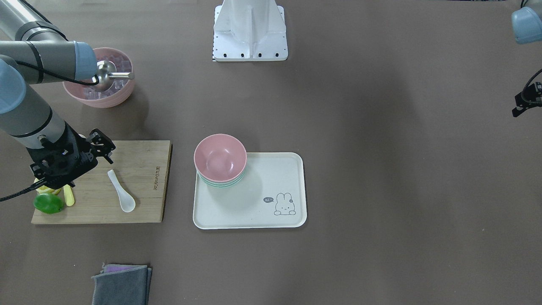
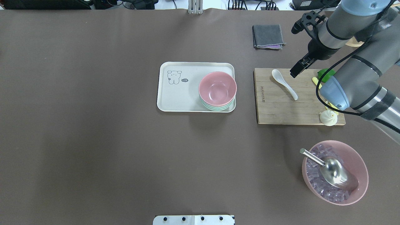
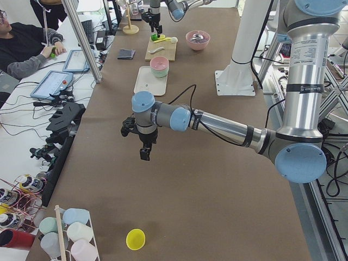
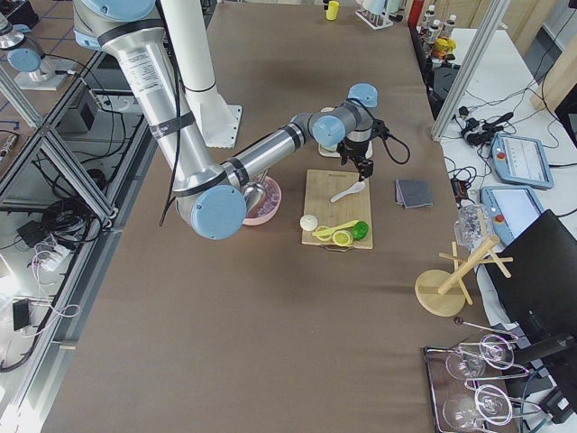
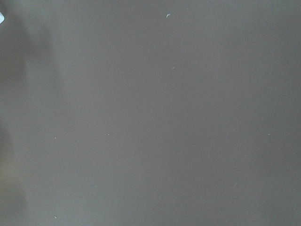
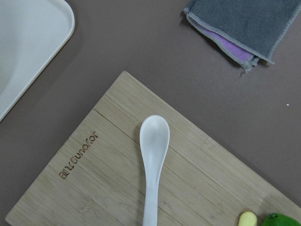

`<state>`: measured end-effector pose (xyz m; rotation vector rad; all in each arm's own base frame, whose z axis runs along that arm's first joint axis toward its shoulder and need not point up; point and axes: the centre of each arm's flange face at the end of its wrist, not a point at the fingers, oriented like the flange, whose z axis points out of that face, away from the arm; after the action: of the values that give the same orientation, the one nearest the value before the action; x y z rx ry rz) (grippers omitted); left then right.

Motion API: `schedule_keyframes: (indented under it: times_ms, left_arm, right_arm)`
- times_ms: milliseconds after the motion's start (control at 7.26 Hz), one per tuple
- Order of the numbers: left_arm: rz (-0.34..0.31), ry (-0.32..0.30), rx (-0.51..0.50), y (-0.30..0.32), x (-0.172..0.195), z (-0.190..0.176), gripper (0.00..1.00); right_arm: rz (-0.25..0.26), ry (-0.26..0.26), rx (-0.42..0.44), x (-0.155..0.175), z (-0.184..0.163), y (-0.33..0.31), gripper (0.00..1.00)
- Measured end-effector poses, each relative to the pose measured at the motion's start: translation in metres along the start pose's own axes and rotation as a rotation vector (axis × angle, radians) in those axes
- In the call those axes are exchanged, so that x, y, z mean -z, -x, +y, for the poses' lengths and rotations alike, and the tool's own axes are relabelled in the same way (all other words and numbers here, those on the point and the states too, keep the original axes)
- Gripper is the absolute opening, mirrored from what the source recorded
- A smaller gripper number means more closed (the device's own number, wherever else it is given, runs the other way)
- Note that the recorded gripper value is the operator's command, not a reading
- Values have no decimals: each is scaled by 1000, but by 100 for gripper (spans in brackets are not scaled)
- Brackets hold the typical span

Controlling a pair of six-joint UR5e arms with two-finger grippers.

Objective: Stack pink bowl on green and place spoon
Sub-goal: 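Lower the right gripper over the white spoon on the cutting board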

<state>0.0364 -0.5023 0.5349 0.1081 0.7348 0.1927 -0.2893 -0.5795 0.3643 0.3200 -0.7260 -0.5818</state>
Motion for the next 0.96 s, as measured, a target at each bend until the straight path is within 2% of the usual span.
schedule_keyframes:
  times_ms: [964]
  left_arm:
    - [0, 6, 7, 2, -3, 0, 99]
  right_arm:
    - [-3, 10, 4, -7, -8, 4, 99]
